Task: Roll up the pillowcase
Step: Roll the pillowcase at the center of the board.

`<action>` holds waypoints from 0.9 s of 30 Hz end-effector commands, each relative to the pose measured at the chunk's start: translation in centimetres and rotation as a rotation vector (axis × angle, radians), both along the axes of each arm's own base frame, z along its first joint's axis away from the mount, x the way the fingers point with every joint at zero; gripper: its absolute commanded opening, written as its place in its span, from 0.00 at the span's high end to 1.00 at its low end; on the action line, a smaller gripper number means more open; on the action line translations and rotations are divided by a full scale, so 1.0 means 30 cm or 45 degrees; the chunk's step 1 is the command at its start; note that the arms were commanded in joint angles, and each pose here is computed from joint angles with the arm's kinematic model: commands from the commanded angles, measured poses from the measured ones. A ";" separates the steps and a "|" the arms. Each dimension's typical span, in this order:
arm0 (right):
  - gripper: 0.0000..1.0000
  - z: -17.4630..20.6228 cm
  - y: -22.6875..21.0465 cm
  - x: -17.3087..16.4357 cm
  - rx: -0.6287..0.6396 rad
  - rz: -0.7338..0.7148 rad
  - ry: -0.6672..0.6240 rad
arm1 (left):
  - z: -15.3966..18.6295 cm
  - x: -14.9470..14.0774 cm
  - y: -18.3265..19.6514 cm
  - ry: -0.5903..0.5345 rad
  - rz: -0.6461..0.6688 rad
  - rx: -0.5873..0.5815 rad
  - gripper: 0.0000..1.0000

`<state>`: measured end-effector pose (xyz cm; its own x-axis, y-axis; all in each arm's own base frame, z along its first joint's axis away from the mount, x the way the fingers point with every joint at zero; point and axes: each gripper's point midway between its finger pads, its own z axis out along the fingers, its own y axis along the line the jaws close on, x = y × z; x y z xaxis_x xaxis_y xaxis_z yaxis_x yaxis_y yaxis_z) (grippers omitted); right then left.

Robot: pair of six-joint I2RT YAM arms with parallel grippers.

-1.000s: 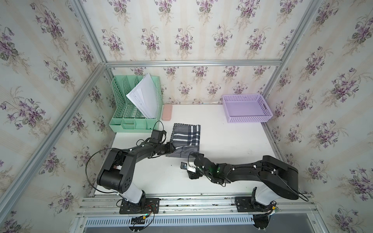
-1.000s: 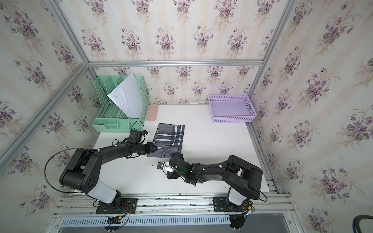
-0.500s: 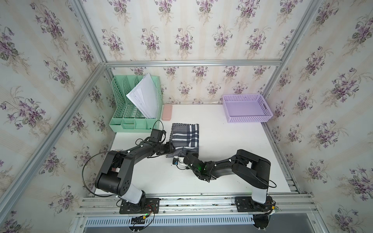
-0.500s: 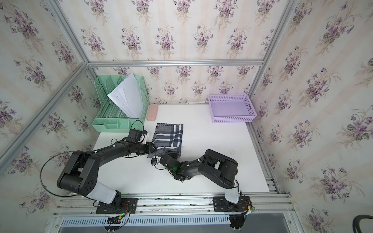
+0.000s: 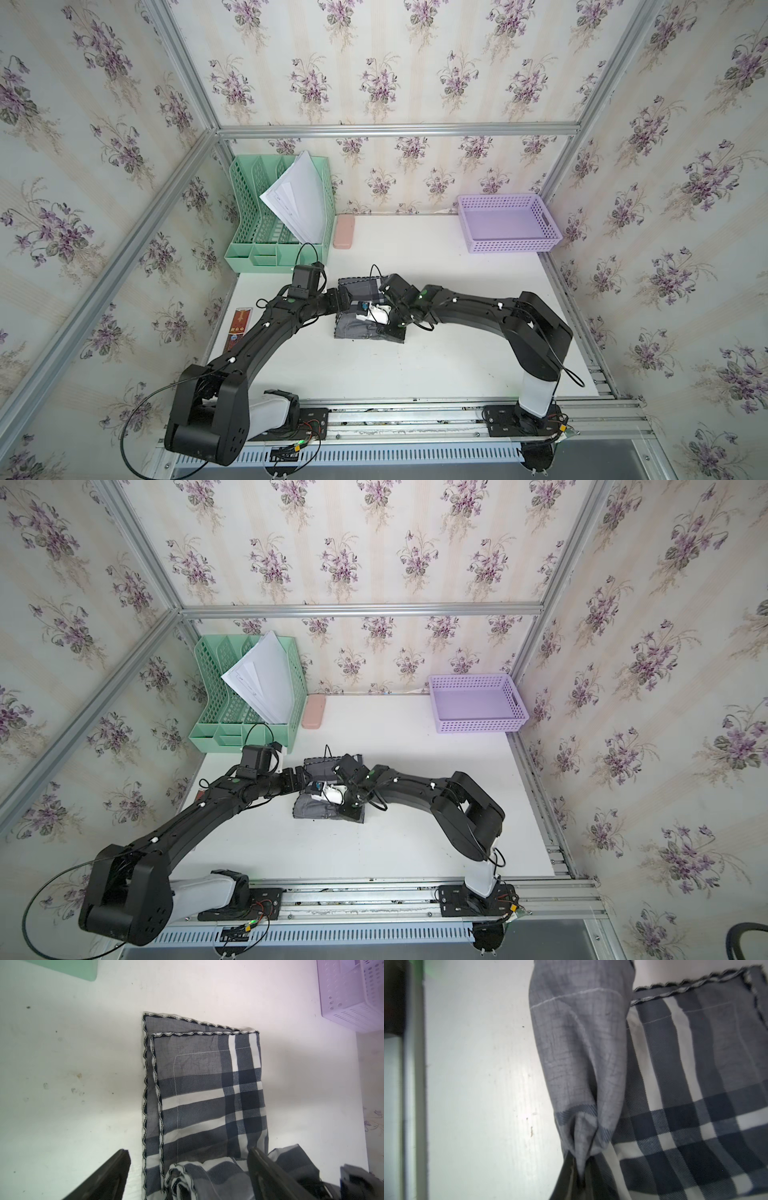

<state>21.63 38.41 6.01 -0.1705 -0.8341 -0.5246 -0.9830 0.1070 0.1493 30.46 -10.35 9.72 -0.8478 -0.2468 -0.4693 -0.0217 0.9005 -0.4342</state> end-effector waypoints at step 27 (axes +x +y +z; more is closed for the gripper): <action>0.00 0.241 -0.033 0.210 0.218 -0.415 -0.944 | -0.287 -0.045 0.007 0.314 0.029 0.041 0.55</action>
